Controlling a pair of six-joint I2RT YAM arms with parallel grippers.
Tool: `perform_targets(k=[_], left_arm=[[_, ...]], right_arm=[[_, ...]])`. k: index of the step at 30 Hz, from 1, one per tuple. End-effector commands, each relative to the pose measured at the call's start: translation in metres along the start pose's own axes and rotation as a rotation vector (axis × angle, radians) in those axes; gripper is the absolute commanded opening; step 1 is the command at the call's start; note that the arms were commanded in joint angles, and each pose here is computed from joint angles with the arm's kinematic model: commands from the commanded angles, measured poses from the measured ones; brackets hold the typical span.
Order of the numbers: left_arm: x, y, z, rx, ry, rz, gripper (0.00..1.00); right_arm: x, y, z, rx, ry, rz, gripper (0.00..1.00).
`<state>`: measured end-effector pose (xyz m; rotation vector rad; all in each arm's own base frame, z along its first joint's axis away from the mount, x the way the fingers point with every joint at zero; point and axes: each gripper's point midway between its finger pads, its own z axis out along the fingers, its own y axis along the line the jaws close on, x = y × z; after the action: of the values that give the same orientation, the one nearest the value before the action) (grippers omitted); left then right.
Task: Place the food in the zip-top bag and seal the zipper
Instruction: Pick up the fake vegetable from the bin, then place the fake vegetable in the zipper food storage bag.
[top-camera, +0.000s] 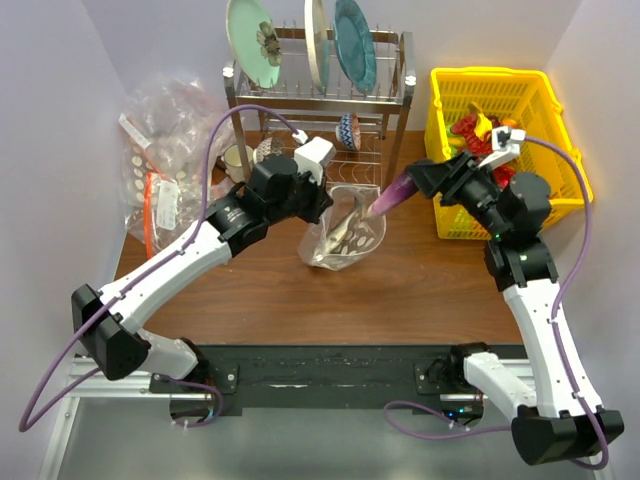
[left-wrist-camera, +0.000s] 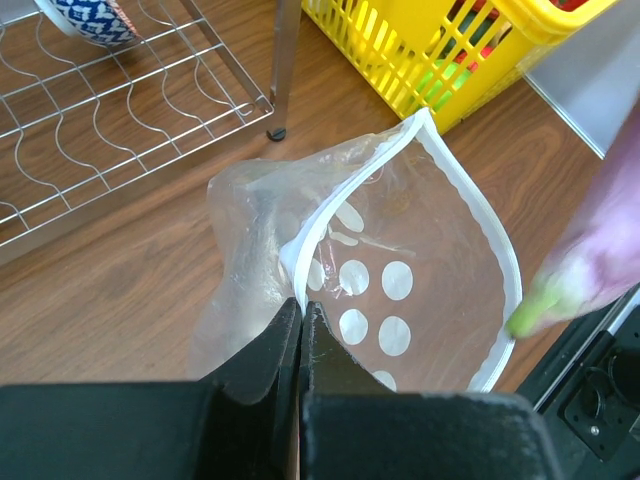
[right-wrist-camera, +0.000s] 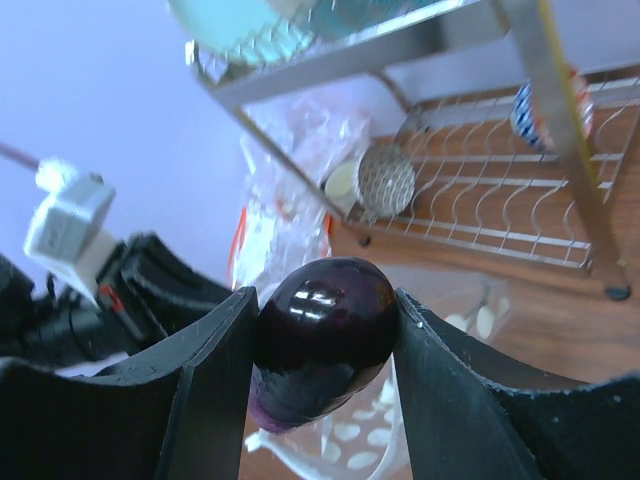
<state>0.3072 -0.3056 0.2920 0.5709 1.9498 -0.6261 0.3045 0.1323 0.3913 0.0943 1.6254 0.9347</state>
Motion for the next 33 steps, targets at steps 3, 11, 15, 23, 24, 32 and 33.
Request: perform_targets(k=[3, 11, 15, 23, 24, 32, 33], left_arm=[[-0.035, -0.013, -0.004, 0.057, -0.086, 0.002, 0.0], [-0.041, -0.017, 0.001, 0.066, -0.088, -0.033, 0.0], [-0.046, -0.021, 0.005, 0.077, -0.084, -0.056, 0.0], [-0.029, -0.025, 0.015, 0.19, -0.051, -0.123, 0.0], [-0.035, -0.024, 0.014, 0.215, -0.078, -0.157, 0.0], [-0.046, -0.003, -0.004, 0.199, -0.166, -0.156, 0.0], [-0.048, -0.002, -0.005, 0.195, -0.18, -0.145, 0.0]], right_arm=[[0.034, 0.006, 0.009, -0.046, 0.069, -0.059, 0.45], [0.075, 0.002, 0.029, 0.005, 0.139, -0.113, 0.43], [0.091, -0.001, 0.038, 0.035, 0.144, -0.152, 0.42], [0.132, -0.006, 0.056, 0.057, 0.192, -0.211, 0.41], [0.138, -0.003, 0.06, 0.046, 0.197, -0.211, 0.41], [0.15, -0.003, 0.074, 0.073, 0.236, -0.222, 0.5], [0.149, -0.004, 0.075, 0.081, 0.233, -0.218, 0.63]])
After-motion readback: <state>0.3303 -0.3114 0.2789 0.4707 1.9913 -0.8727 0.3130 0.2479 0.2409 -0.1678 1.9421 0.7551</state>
